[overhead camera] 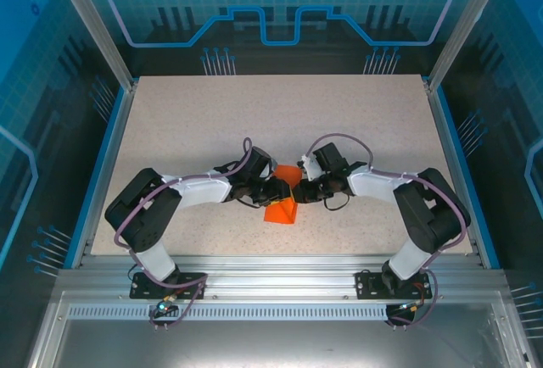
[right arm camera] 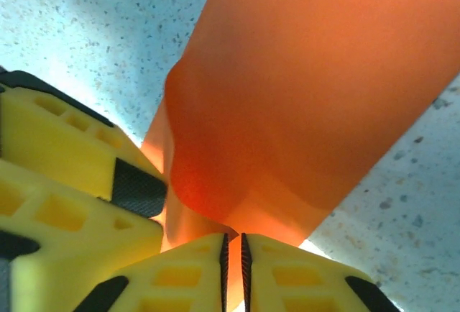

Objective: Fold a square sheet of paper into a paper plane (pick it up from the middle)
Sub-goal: Fold the triangle a second time at the center of the table.

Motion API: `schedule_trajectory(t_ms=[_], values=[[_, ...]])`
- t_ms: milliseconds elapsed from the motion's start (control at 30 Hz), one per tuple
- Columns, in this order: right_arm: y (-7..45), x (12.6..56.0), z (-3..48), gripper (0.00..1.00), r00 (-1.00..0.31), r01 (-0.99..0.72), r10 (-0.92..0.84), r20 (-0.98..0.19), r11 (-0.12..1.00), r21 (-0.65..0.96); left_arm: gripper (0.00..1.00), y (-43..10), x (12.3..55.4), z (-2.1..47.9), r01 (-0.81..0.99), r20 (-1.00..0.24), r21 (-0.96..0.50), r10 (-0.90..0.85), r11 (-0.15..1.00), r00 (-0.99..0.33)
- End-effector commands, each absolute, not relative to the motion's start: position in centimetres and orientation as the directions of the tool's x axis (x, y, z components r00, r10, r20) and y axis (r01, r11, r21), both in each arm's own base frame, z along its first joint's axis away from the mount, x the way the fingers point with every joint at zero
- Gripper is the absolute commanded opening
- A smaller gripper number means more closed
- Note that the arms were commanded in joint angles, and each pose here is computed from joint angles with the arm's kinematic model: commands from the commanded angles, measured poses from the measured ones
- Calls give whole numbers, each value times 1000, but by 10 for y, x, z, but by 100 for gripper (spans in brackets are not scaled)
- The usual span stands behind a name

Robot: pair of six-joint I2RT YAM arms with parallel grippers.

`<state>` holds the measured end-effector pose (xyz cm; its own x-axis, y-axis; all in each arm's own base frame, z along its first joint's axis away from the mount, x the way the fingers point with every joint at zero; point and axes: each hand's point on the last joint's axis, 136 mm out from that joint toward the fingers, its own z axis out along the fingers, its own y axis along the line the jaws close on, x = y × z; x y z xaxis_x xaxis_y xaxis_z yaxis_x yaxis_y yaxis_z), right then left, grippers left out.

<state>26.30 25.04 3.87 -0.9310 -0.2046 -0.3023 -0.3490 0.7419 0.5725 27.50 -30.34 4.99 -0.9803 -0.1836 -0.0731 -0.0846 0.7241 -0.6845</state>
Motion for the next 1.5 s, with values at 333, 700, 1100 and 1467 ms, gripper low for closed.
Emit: schedule_trajectory(t_ms=[333, 700, 1100, 1467], values=[[251, 256, 60, 27, -949, -297, -111, -296, 632, 715, 34, -307, 281, 55, -95, -86, -693, -212, 715, -973], [239, 245, 66, 38, -945, -279, -55, -322, 647, 709, 34, -306, 284, 56, -107, -89, -692, -231, 714, -969], [248, 237, 71, 48, -941, -305, -72, -331, 604, 736, 35, -305, 285, 58, -112, -91, -694, -241, 712, -966], [257, 245, 61, 34, -945, -297, -74, -319, 606, 738, 35, -305, 283, 59, -111, -90, -693, -239, 712, -967]])
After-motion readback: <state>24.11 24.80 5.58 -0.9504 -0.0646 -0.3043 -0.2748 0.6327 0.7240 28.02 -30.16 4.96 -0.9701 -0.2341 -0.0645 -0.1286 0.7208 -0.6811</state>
